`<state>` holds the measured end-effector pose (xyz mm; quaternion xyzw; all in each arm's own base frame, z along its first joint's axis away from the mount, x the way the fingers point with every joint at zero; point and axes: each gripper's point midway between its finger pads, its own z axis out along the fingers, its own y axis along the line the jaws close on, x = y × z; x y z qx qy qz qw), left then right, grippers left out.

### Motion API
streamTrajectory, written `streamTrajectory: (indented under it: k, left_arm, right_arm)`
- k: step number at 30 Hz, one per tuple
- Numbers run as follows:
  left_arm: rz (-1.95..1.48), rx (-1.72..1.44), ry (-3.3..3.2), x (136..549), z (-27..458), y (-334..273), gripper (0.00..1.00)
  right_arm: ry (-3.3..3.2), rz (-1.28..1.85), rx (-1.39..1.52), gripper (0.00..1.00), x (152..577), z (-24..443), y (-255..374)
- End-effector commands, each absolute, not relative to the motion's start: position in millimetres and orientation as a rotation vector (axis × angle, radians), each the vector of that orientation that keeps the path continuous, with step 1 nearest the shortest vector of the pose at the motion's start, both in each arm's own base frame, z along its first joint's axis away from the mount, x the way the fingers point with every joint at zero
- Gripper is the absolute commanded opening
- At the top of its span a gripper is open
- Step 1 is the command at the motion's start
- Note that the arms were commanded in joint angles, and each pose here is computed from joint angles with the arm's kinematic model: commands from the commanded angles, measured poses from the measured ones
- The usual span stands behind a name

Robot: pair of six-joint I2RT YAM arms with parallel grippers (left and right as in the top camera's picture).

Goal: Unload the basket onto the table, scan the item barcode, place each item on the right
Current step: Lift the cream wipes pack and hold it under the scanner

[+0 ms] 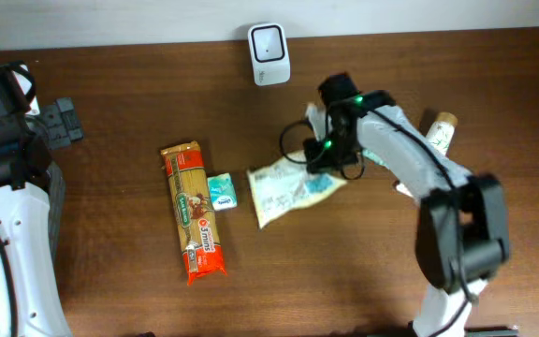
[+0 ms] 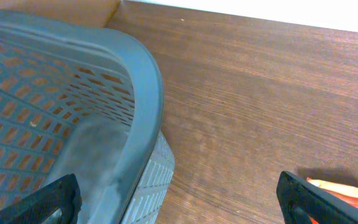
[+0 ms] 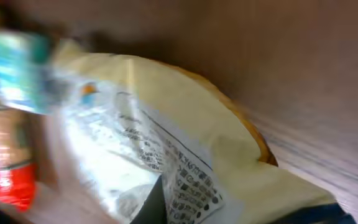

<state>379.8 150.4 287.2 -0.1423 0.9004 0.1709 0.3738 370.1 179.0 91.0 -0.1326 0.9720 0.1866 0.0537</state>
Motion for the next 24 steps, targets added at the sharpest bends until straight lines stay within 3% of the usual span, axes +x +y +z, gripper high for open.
streamTrajectory:
  k: [1, 4, 13, 18, 20, 24]
  left_arm:
    - [0.453, -0.353, 2.296, 378, 292, 152, 0.99]
    - [0.453, -0.353, 2.296, 378, 292, 152, 0.99]
    - [0.453, -0.353, 2.296, 378, 292, 152, 0.99]
    - [0.453, -0.353, 2.296, 378, 292, 152, 0.99]
    - [0.453, -0.353, 2.296, 378, 292, 152, 0.99]
    - [0.453, -0.353, 2.296, 378, 292, 152, 0.99]
  right_arm:
    - [2.702, 0.614, -0.481, 0.04, 376, 177, 183]
    - [2.598, 0.621, -0.512, 0.04, 376, 206, 185]
    - [2.467, 0.522, -0.528, 0.04, 404, 221, 182]
    - [2.300, 0.499, -0.693, 0.04, 419, 237, 193]
    - [2.185, 0.415, -0.771, 0.04, 435, 249, 193]
    - [1.900, -0.174, -0.686, 0.04, 502, 302, 158]
